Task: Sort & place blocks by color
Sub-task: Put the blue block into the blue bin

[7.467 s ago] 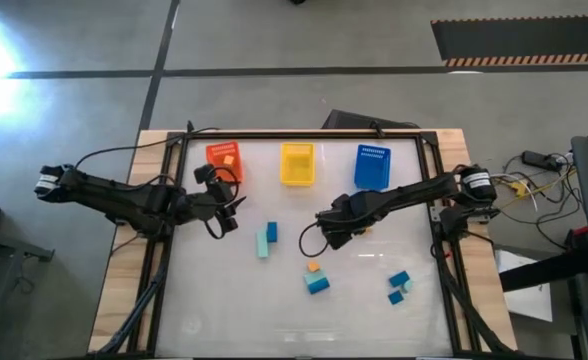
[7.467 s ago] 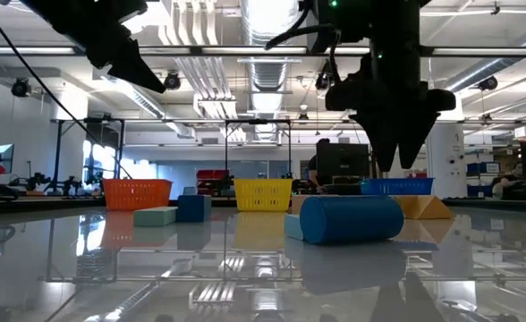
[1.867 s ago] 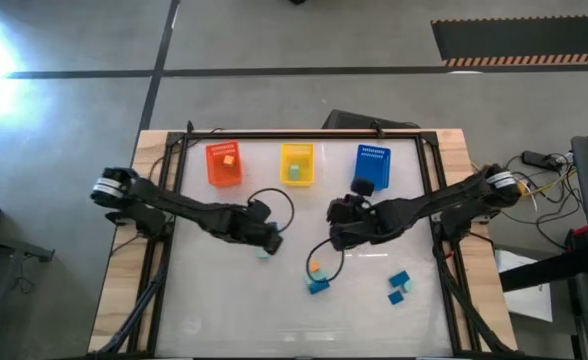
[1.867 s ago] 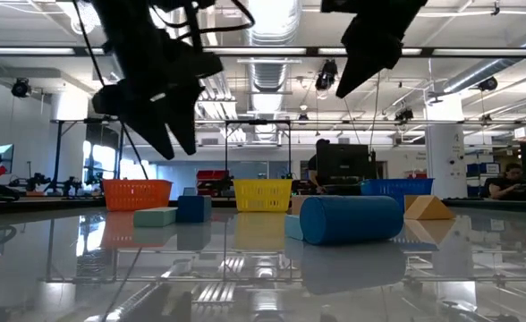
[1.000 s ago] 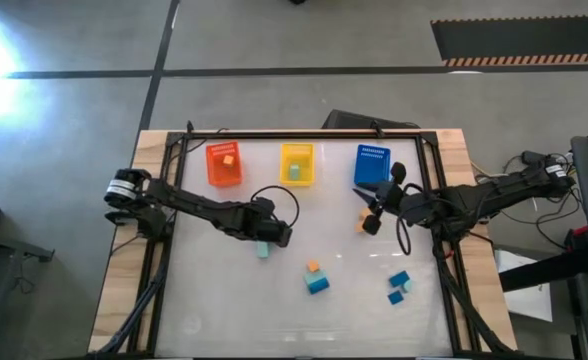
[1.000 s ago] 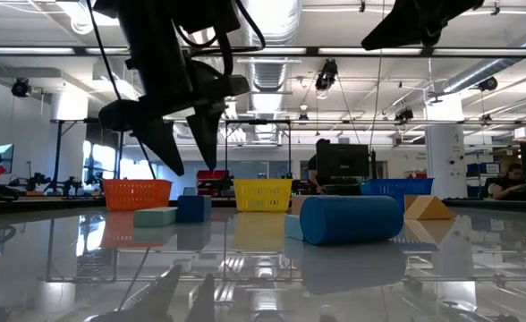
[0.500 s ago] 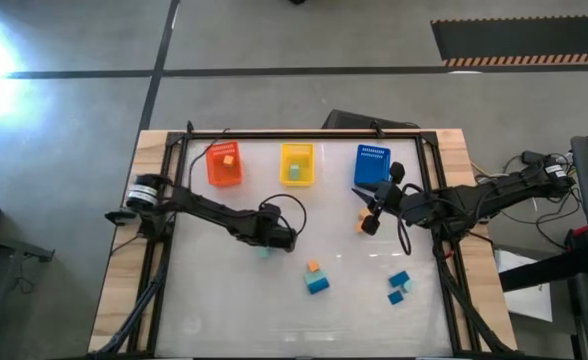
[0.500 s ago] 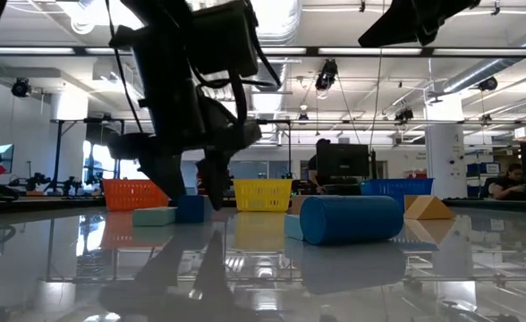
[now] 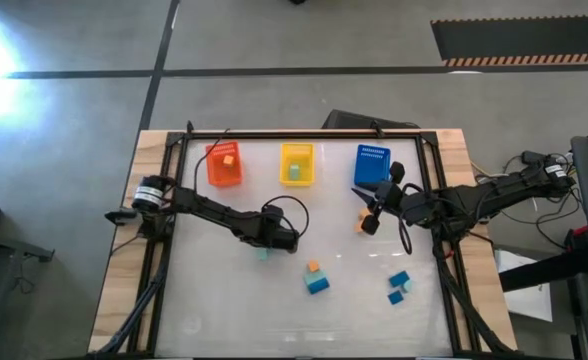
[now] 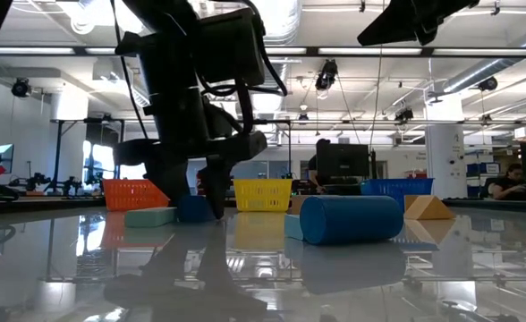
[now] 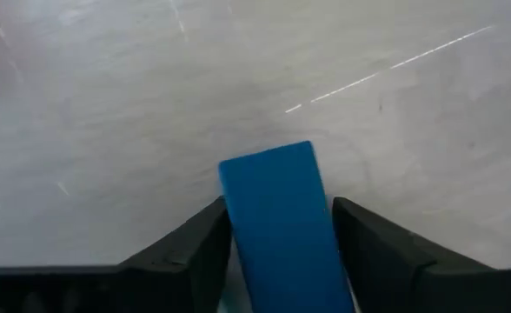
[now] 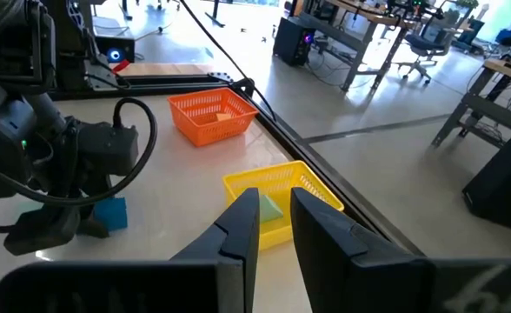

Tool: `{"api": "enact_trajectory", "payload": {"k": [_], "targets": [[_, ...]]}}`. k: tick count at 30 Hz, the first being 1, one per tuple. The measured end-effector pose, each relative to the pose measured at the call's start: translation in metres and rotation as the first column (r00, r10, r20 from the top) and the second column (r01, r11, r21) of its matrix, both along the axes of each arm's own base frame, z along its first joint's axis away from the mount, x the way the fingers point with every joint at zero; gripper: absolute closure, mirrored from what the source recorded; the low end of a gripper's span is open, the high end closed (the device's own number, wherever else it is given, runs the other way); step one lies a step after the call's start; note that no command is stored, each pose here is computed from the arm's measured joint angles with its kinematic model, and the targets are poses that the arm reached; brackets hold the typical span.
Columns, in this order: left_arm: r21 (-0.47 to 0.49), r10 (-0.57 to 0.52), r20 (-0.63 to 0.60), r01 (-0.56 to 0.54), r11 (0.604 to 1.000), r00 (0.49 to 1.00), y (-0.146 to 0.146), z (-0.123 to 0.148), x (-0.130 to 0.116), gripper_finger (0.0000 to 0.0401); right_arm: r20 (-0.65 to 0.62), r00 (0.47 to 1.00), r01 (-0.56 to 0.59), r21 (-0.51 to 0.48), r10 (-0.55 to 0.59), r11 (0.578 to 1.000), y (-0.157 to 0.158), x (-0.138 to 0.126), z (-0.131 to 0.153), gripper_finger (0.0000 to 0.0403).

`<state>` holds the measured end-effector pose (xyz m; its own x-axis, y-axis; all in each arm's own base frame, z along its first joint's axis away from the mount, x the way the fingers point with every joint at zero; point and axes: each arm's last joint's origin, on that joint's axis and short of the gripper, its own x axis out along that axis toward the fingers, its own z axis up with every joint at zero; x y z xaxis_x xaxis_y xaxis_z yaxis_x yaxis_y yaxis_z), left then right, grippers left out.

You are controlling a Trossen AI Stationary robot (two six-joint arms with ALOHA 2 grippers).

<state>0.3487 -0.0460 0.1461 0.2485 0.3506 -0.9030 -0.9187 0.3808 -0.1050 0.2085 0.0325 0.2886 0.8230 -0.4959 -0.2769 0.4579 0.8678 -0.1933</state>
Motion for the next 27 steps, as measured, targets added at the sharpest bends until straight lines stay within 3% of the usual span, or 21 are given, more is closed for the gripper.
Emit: {"api": "enact_trajectory", "payload": {"k": [5,14,19,24,27], "targets": [[0.003,0.001,0.003,-0.001,1.000,1.000,0.000,0.000,0.000,0.0283,0.000,1.000,0.000,0.000,0.000,1.000,0.000,0.000,0.000,0.0344],[0.033,-0.027,0.023,0.026,0.999,0.999,0.001,0.010,-0.001,0.0284,-0.001,1.000,0.000,0.000,0.000,1.000,0.000,0.000,0.000,0.0344],[0.130,-0.110,0.072,0.100,0.986,0.991,0.003,0.035,-0.004,0.0278,-0.005,1.000,0.001,-0.001,-0.001,1.000,0.000,0.000,-0.001,0.0344],[0.272,-0.255,0.153,0.208,0.940,0.955,0.005,0.070,-0.006,0.0275,-0.023,0.999,-0.033,0.001,0.033,0.999,0.001,0.000,-0.005,0.0344],[0.393,-0.416,0.210,0.313,0.864,0.885,0.005,0.096,-0.003,0.0275,-0.046,0.991,-0.126,0.002,0.126,0.992,0.003,0.001,-0.006,0.0344]]}}
